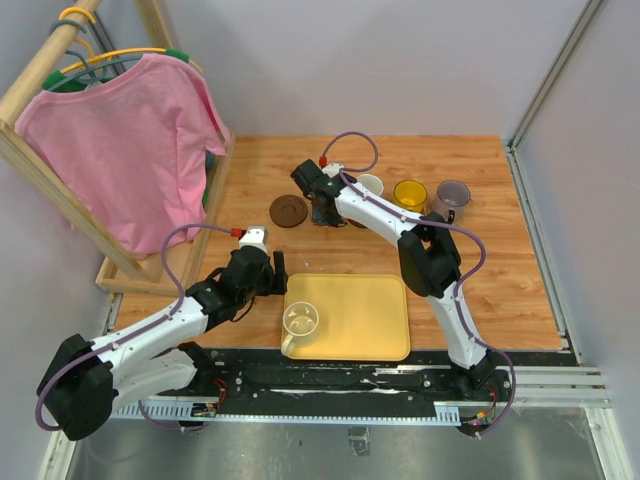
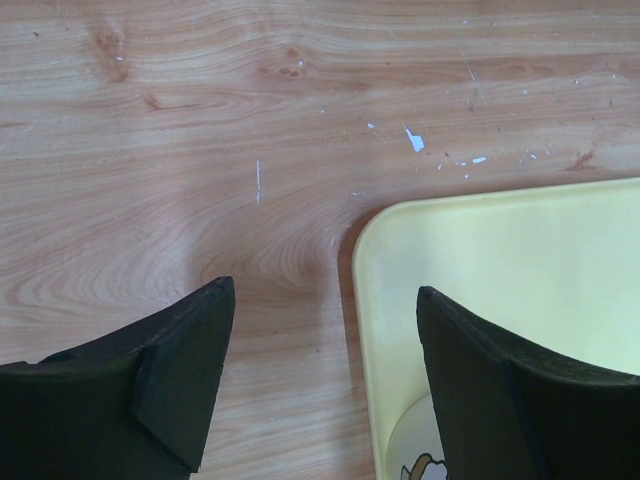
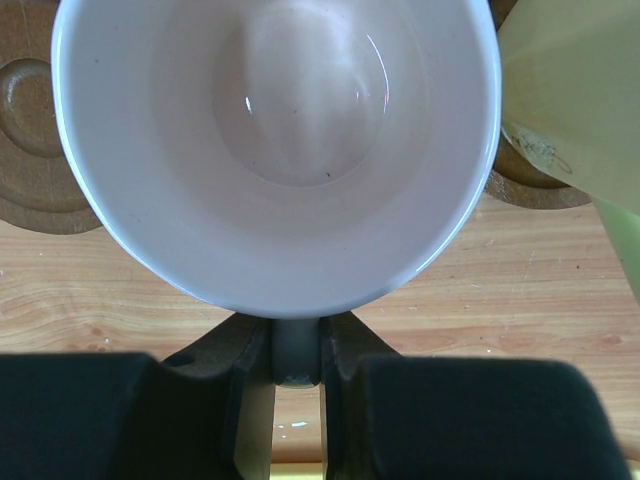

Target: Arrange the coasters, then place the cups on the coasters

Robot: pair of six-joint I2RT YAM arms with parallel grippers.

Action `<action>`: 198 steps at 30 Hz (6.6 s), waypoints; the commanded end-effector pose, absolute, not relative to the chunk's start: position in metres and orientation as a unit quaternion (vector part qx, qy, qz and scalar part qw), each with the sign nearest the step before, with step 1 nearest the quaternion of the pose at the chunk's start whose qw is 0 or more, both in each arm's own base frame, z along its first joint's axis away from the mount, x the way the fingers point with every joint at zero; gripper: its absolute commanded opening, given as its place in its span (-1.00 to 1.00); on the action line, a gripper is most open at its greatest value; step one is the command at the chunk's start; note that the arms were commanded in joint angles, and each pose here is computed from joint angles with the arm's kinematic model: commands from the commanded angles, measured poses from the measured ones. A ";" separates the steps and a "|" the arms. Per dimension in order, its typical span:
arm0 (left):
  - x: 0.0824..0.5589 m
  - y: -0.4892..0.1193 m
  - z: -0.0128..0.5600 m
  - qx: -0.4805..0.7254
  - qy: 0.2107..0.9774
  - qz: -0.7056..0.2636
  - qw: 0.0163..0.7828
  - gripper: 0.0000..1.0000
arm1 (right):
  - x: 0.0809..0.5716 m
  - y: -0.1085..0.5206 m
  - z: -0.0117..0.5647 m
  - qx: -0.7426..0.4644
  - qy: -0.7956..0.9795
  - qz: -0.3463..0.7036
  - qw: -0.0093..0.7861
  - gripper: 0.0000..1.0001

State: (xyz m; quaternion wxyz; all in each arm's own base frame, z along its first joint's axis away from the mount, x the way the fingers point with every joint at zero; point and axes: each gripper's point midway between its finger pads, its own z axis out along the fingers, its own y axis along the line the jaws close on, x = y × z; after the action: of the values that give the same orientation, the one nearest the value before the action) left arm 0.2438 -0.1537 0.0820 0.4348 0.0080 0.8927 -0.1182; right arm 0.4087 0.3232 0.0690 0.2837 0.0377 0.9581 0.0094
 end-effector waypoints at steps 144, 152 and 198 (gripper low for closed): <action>0.188 -0.215 0.178 0.057 0.836 -0.124 0.531 -0.99 | 0.242 0.084 0.234 0.080 0.796 -0.020 0.599 0.97; 0.258 -0.194 0.192 0.030 0.817 -0.106 0.566 -0.99 | 0.234 0.050 0.232 0.111 0.777 -0.064 0.616 0.97; 0.456 -0.182 0.114 -0.025 0.867 -0.049 0.496 -0.99 | 0.277 0.020 0.181 0.143 0.841 -0.064 0.518 0.97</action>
State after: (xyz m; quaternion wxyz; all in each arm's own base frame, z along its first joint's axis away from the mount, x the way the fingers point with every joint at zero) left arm 0.4335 -0.1804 0.0868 0.4544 0.0022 0.8900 -0.0385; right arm 0.2763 0.0223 0.1872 0.5234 0.1377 0.8384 -0.0653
